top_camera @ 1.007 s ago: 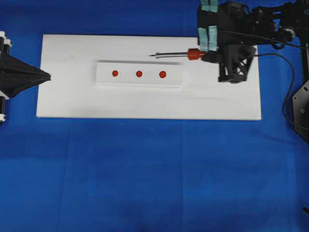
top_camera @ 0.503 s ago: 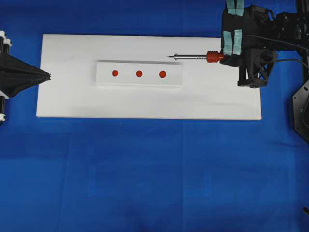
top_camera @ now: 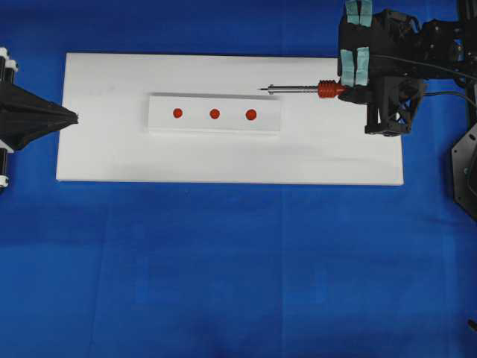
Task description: Touch the tip of the soldering iron to the mark.
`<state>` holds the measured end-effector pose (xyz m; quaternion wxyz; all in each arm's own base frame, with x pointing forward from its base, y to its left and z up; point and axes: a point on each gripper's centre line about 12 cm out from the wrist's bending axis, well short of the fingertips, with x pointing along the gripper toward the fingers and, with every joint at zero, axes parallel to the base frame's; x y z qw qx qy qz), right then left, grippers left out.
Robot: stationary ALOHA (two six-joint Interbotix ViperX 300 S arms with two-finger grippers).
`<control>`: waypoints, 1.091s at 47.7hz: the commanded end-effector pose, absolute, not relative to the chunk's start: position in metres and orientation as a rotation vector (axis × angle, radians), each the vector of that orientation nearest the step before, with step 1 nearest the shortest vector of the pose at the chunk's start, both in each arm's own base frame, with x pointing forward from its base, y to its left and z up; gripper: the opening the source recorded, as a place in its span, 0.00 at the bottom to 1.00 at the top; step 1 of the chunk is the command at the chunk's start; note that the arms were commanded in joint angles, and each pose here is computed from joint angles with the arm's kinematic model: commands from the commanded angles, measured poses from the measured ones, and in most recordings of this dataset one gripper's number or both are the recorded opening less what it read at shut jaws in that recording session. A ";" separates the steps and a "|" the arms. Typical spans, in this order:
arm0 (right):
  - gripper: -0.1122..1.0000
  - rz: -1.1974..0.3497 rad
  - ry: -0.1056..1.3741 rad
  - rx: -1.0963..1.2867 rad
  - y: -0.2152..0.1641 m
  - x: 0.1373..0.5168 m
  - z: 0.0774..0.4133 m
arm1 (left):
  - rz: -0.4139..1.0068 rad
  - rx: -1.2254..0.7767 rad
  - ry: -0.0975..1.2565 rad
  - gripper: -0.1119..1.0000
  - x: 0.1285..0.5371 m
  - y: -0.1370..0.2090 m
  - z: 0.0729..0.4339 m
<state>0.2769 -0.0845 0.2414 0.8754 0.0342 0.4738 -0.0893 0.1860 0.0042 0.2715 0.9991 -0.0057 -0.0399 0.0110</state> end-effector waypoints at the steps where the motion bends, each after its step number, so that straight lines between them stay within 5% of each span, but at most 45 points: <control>1: 0.16 -0.190 0.961 0.064 -0.086 0.280 0.250 | 0.023 -0.011 -0.094 0.10 0.188 0.004 0.276; 30: 0.16 -0.189 0.975 0.070 -0.086 0.280 0.244 | 0.023 -0.013 -0.094 0.10 0.188 0.005 0.276; 52: 0.16 -0.179 1.036 0.085 -0.087 0.292 0.207 | 0.023 -0.011 -0.094 0.10 0.188 0.005 0.276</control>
